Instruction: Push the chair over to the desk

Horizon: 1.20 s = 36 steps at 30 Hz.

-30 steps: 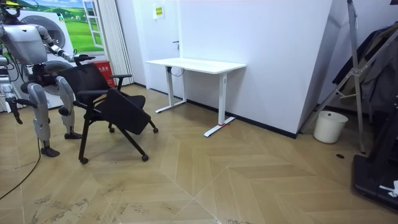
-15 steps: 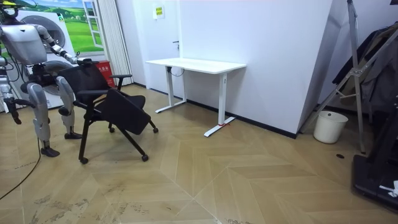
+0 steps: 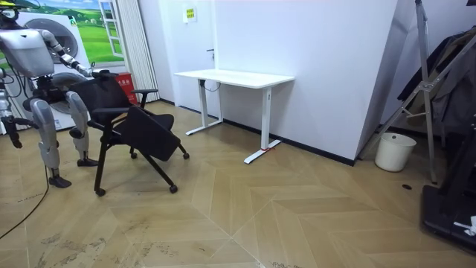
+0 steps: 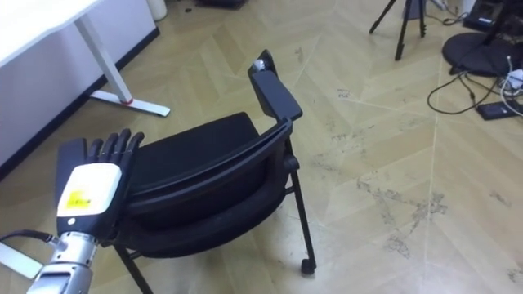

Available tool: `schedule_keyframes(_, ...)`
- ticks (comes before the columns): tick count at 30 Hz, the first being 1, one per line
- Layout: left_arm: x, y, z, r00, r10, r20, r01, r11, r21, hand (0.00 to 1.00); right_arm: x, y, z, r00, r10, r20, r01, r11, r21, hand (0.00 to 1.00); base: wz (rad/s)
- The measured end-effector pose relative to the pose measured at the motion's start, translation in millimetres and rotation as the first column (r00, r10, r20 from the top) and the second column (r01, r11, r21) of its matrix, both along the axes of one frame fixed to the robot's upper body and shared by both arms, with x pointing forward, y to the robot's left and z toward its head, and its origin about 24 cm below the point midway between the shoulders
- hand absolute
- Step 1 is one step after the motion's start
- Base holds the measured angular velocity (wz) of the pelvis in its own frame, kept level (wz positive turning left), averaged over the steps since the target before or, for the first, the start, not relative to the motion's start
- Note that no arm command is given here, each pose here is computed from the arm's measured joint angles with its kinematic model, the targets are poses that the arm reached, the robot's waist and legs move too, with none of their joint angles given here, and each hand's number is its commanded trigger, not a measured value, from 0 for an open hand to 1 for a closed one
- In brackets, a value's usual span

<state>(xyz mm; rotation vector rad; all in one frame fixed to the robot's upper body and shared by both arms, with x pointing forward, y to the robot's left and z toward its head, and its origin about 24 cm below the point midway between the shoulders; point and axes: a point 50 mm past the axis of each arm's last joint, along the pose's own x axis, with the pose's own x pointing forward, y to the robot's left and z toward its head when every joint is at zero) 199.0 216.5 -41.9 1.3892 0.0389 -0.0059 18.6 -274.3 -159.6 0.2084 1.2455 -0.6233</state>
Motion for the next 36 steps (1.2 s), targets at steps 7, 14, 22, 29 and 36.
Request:
schedule_keyframes(7, -1, 0.6, -1, 1.0, -0.017, -0.017, 0.017, 1.0, 0.01, 1.0, 0, -1, 0, 1.0, -0.001, -0.002, 0.001, 1.0, -0.007, 0.0, -0.01)
schedule_keyframes(14, -1, 4.7, -1, 0.999, -0.026, -0.034, 0.027, 0.999, 0.032, 1.0, -1, -2, 1, 1.0, -0.005, -0.007, 0.005, 1.0, -0.014, 0.0, -0.02)
schedule_keyframes(22, -1, 4.7, 0, 0.999, -0.024, -0.025, 0.024, 0.999, 0.032, 1.0, 5, -2, 1, 0.998, -0.045, 0.034, 0.045, 0.999, 0.015, 0.0, 0.0)
schedule_keyframes(29, 0, 14.2, 5, 1.0, -0.01, -0.002, 0.01, 0.999, 0.039, 1.0, -11, -17, 6, 0.873, -0.459, 0.166, 0.456, 0.888, 0.057, 0.0, -0.03)
schedule_keyframes(36, -8, 40.0, 8, 0.997, 0.066, 0.037, -0.068, 0.996, 0.051, 1.0, -18, -78, 51, 0.631, -0.632, 0.45, 0.74, 0.665, -0.105, 0.0, -0.1)
